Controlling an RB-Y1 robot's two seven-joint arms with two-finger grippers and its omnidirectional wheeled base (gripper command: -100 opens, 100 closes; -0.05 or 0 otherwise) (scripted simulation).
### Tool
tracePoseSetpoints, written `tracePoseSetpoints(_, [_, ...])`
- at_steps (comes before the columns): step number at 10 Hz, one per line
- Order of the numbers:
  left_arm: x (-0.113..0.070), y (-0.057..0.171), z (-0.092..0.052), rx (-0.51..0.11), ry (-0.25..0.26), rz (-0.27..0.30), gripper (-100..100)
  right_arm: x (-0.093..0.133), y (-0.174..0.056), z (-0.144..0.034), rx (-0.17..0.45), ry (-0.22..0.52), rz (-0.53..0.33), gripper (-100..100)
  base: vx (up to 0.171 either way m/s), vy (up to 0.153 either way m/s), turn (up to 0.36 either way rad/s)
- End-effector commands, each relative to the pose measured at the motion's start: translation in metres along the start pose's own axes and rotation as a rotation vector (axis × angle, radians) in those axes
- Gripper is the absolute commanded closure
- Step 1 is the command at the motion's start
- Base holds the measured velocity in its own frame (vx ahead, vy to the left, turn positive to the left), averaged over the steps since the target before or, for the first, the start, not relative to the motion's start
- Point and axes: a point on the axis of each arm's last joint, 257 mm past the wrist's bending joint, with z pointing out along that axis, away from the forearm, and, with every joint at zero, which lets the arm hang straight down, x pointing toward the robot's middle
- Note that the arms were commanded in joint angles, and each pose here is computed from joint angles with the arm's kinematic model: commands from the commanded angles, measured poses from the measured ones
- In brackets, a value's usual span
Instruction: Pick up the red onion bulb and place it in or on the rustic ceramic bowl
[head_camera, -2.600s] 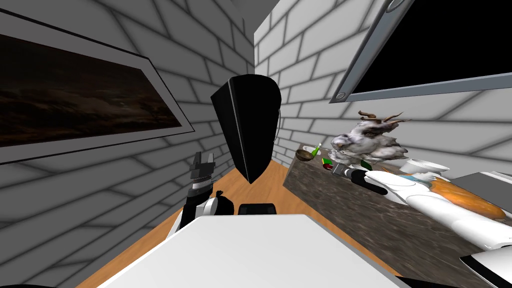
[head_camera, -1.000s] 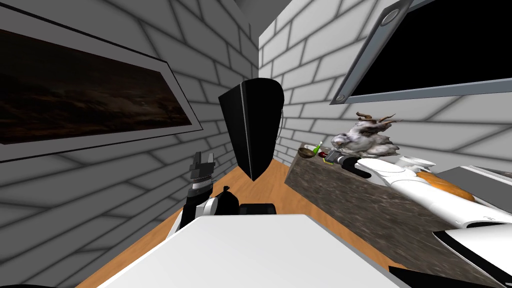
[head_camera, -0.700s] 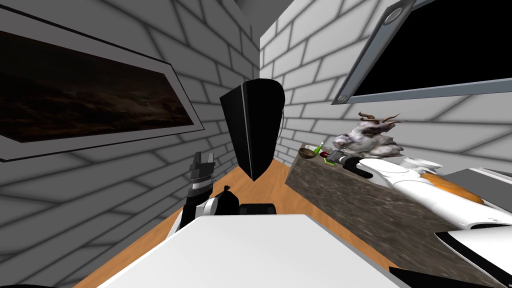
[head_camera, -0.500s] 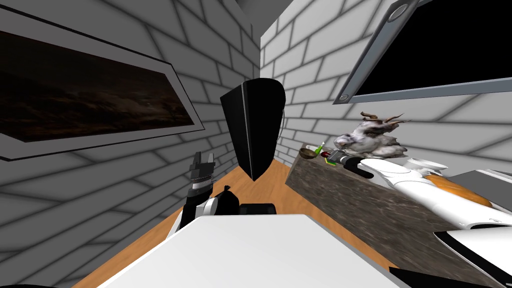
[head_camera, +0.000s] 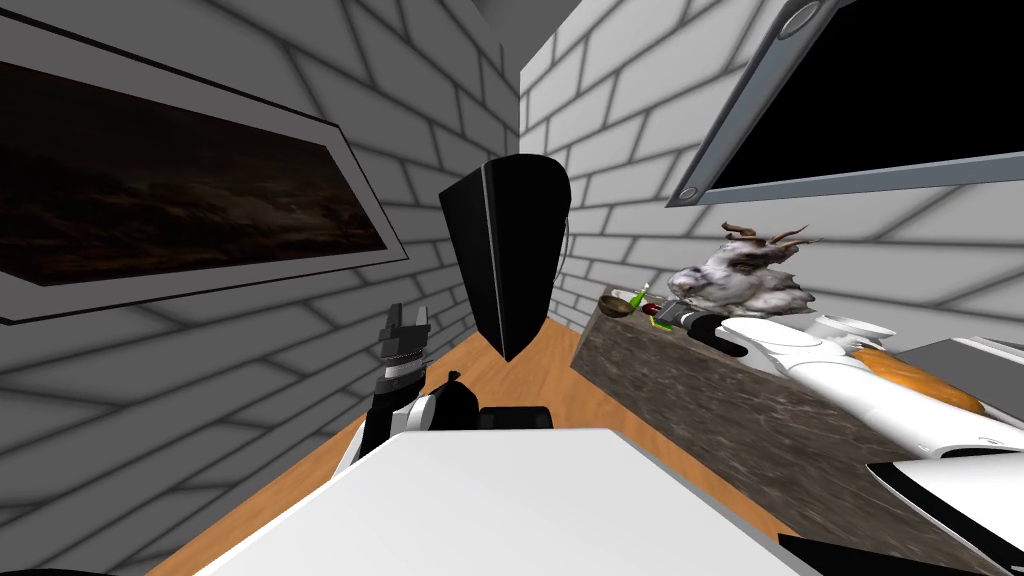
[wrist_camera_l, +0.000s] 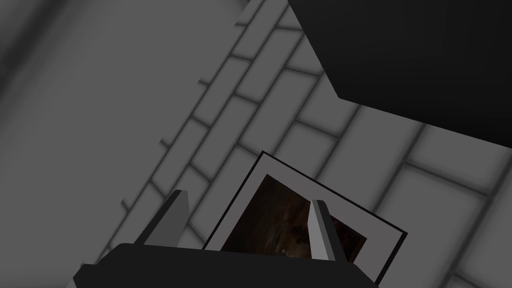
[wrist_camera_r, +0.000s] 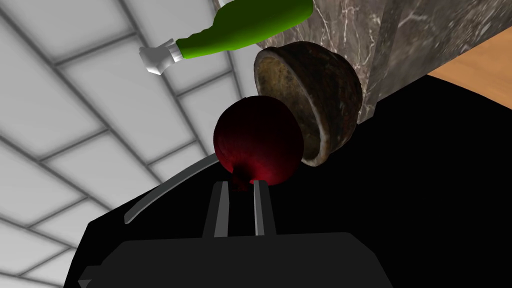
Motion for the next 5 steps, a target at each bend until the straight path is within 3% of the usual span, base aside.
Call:
tracePoseSetpoints(1, [0.0,0.0,0.0,0.0,0.0,0.0,0,0.0,-0.001,0.0,0.001,0.0,0.0,100,0.004,-0.002,0.012])
tracePoseSetpoints(3, [0.0,0.0,0.0,0.0,0.0,0.0,0,0.0,-0.001,0.0,0.001,0.0,0.0,100,-0.002,0.002,-0.008])
tracePoseSetpoints(4, [0.0,0.0,0.0,0.0,0.0,0.0,0,0.006,-0.015,-0.002,0.022,0.012,0.044,100,-0.04,0.032,-0.135])
tracePoseSetpoints(5, [0.0,0.0,0.0,0.0,0.0,0.0,0,0.006,-0.015,-0.002,0.022,0.012,0.044,100,-0.039,0.031,-0.127])
